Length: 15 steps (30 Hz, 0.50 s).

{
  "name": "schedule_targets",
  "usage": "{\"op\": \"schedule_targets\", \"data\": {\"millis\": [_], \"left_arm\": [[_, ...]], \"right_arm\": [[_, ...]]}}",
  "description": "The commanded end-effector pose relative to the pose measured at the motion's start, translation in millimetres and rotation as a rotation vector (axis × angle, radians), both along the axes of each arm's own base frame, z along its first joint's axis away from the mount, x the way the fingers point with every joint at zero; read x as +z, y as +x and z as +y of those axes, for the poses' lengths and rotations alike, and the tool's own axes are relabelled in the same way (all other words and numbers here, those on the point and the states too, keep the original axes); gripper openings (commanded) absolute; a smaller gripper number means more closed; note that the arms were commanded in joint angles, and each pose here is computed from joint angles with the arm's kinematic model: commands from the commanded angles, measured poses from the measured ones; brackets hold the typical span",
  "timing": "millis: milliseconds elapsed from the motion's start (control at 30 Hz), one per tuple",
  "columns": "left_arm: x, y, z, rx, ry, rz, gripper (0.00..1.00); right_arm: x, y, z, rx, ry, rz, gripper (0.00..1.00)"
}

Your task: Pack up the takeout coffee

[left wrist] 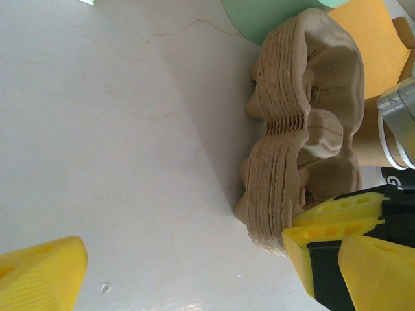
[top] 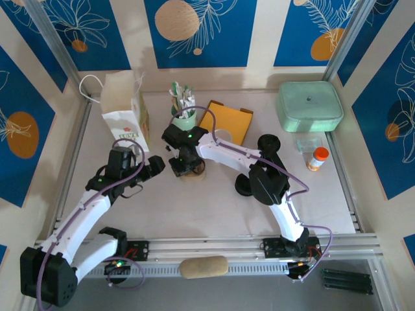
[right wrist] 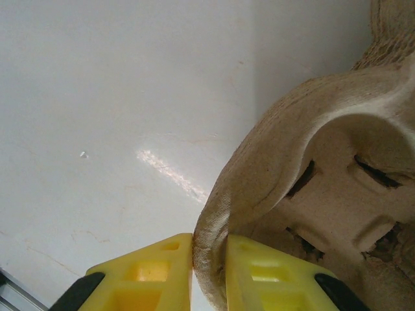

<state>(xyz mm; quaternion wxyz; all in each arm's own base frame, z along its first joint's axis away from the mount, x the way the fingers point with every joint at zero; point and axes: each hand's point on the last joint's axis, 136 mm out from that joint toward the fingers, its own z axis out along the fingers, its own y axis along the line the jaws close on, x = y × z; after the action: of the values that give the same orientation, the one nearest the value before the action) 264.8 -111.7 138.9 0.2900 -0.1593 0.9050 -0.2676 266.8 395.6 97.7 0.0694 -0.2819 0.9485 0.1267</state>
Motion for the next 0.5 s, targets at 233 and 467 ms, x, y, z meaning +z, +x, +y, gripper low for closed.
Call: {"op": "schedule_targets", "data": {"millis": [233,467], "left_arm": [[1.5,0.0,-4.3,-0.018,-0.029,-0.002,0.99],[-11.6,-4.0,-8.4,-0.04,-0.042,0.035,0.99]], "right_arm": [[38.9,-11.0,-0.3,0.023,0.047,-0.035,0.2],[43.7,-13.5,-3.5,0.007,0.08,-0.021,0.19]]}}
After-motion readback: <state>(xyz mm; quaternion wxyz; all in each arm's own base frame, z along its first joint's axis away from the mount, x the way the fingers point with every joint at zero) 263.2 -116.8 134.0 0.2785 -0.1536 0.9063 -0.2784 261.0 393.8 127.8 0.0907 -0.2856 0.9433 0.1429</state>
